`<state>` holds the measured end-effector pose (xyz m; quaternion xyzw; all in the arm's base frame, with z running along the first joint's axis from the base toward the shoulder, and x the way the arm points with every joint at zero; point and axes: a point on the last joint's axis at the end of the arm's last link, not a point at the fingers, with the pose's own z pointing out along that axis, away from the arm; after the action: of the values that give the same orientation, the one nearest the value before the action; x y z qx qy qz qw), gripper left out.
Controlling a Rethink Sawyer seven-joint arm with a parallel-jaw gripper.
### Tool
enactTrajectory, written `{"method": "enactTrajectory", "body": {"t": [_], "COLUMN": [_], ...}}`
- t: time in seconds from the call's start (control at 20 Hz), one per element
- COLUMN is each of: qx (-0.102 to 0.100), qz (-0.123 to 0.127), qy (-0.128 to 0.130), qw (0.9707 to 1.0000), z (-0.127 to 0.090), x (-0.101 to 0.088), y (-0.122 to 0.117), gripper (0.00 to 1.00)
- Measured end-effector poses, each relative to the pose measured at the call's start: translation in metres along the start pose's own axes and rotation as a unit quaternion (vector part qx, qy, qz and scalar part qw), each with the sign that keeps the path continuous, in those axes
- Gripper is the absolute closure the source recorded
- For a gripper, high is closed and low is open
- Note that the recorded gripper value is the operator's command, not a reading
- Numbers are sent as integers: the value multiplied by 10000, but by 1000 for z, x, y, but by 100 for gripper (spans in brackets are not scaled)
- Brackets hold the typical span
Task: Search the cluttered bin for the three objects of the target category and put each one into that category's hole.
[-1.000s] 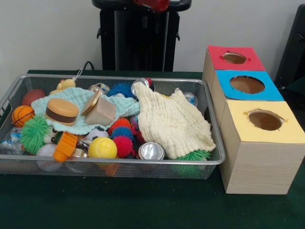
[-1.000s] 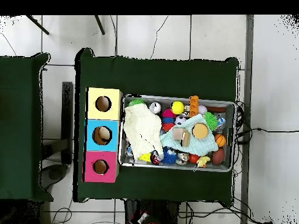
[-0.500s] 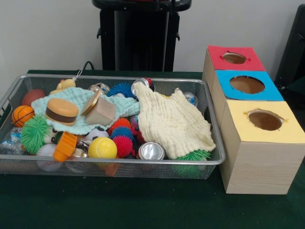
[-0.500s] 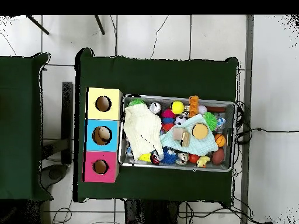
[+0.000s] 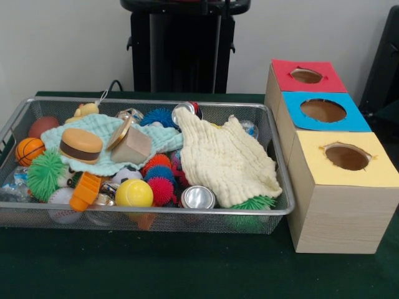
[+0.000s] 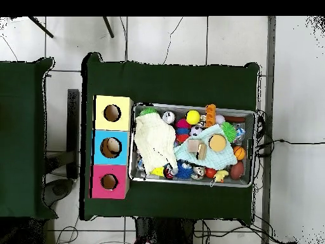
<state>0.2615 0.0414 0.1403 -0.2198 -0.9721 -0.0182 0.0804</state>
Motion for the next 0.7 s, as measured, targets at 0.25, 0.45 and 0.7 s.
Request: {"method": "enactTrajectory", "body": {"t": [0.25,0.45,0.7], "qx": [-32,-43,-58], "qz": [-108,-163,-187], "qy": [35,67,63], "qw": [9999,9998,9998], "z": [1,2,2], "x": [1,2,2], "y": [1,-1,-5], "gripper": [0,0,0]}}
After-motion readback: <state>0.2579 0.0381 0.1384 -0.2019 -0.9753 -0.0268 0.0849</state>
